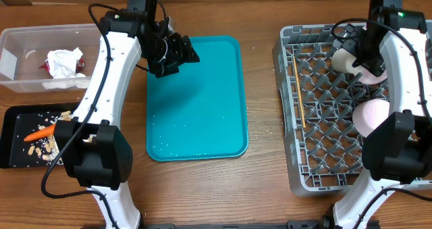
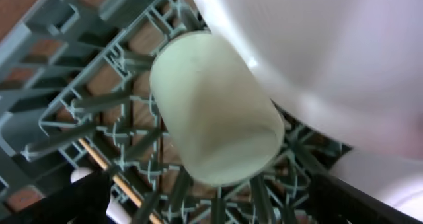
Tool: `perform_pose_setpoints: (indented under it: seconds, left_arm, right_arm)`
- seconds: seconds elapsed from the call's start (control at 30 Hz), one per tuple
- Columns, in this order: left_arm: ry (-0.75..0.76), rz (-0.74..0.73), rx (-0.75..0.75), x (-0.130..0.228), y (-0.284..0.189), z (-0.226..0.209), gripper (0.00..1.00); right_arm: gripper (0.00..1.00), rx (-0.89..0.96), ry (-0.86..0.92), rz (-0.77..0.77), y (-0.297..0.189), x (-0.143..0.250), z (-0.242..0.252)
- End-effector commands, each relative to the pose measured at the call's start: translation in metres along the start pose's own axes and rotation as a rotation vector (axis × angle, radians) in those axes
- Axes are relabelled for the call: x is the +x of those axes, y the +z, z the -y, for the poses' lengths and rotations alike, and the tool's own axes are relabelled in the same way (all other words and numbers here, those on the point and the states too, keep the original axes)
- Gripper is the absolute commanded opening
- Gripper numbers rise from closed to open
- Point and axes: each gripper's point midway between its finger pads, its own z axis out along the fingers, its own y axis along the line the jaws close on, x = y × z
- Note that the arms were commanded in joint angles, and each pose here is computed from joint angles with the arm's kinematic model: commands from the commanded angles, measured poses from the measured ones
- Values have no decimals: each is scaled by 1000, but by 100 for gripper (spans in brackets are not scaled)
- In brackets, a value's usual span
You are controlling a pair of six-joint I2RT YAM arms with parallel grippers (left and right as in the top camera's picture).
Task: Sort waste into correct bins and load items into the dishwasher rack
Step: 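Lower the cup upside down into the rack and open the right gripper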
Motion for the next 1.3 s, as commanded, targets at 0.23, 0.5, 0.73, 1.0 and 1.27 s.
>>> perform_pose_setpoints:
  seconds: [0.23, 0.5, 0.73, 1.0, 1.27]
  left_arm:
    - [46, 0, -8, 6, -7, 3, 84]
    - [66, -14, -14, 10, -7, 1, 83]
    - [69, -14, -15, 10, -7, 1, 84]
    - [69, -8, -27, 9, -7, -1, 85]
    - [70, -2, -34, 7, -7, -2, 86]
  right_arm:
    - [100, -73, 19, 79, -57, -19, -8]
    - [26, 32, 78, 30, -29, -11, 12]
    - [9, 50, 76, 0, -7, -10, 12]
    - [9, 63, 74, -19, 17, -12, 9]
    - [11, 16, 77, 26, 22, -25, -2]
